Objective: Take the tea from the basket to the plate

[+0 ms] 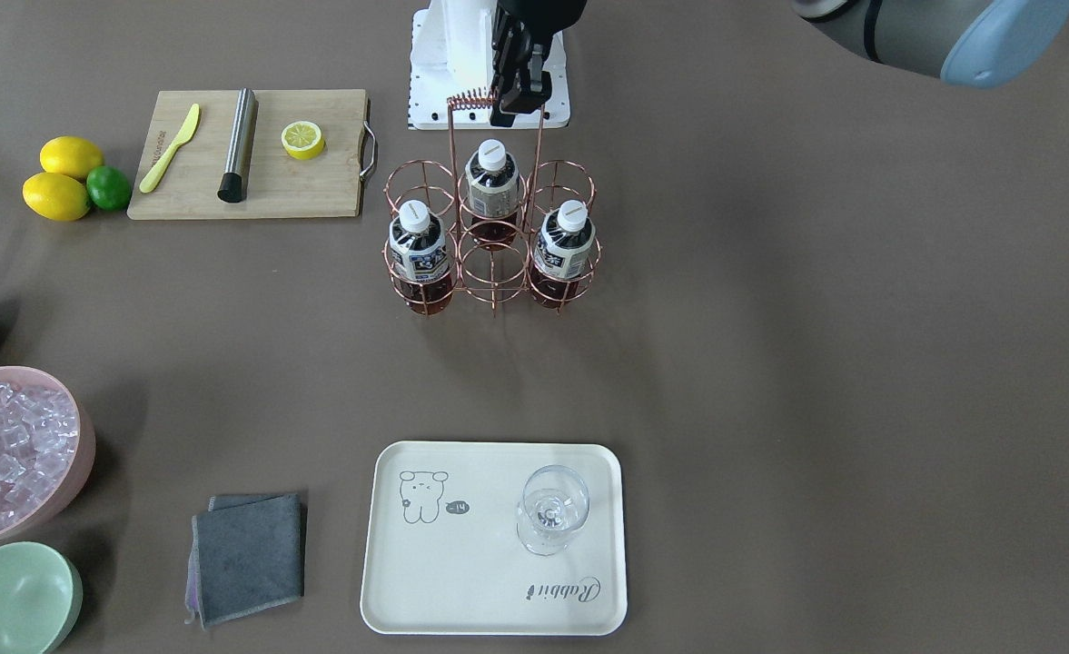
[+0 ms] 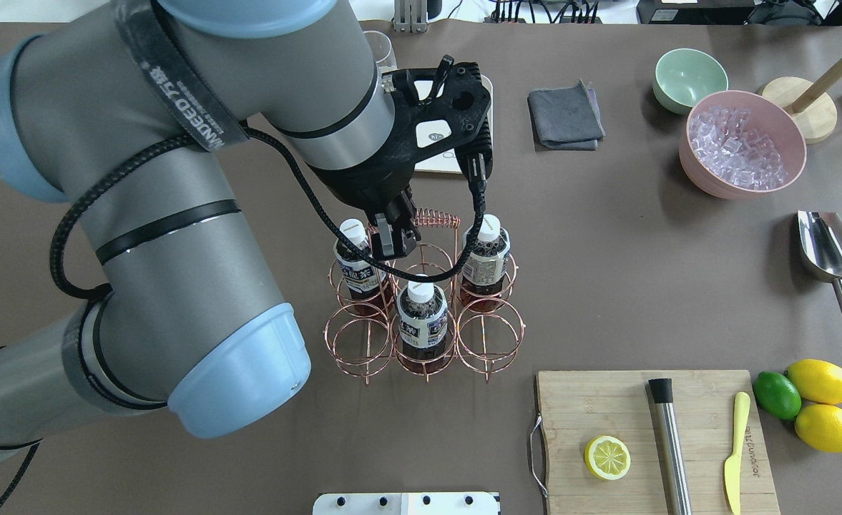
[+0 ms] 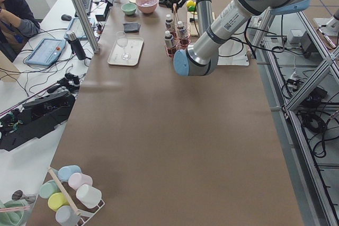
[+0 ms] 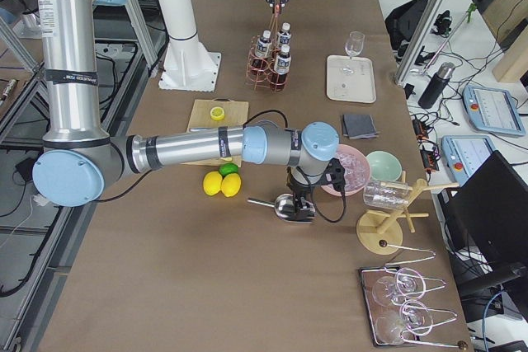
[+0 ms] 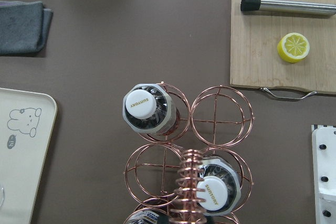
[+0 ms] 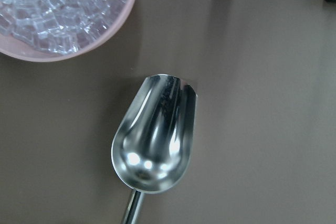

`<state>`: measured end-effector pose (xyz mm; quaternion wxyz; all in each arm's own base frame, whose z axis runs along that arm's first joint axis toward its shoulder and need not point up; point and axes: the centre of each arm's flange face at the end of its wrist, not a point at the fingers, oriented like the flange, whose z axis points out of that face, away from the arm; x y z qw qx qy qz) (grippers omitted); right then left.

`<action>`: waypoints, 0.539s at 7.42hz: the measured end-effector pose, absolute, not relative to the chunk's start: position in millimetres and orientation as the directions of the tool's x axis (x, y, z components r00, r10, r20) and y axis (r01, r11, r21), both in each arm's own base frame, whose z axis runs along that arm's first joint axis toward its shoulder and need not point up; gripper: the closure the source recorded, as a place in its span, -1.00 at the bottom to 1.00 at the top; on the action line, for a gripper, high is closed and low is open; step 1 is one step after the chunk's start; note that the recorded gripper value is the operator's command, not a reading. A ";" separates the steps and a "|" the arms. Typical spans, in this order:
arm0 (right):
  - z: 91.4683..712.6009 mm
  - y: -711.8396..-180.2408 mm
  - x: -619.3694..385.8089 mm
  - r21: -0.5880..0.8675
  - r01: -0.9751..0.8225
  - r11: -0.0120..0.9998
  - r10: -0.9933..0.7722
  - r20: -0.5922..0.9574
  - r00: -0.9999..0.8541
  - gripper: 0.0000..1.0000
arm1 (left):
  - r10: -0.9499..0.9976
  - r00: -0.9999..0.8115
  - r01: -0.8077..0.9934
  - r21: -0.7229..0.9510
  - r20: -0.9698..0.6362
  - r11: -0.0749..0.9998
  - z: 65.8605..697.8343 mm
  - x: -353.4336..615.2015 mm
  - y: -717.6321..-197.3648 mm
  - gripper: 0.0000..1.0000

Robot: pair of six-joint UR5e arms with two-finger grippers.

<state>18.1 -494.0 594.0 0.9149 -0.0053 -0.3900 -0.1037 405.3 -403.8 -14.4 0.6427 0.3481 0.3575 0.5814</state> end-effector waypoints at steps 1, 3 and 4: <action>586.0 -504.8 -3.2 0.155 0.216 0.964 -0.261 0.711 0.653 -1.00 | 0.996 0.070 -0.501 0.861 -0.061 0.088 -14.3 410.4 -400.0 1.00; 545.8 -532.6 -46.5 0.255 0.140 0.957 -0.286 0.735 0.614 -1.00 | 0.996 0.068 -0.500 0.861 -0.066 0.091 -14.9 414.6 -395.2 1.00; 520.8 -541.2 -75.1 0.301 0.100 0.948 -0.301 0.752 0.587 -1.00 | 0.995 0.071 -0.499 0.861 -0.073 0.099 -15.2 415.1 -394.0 1.00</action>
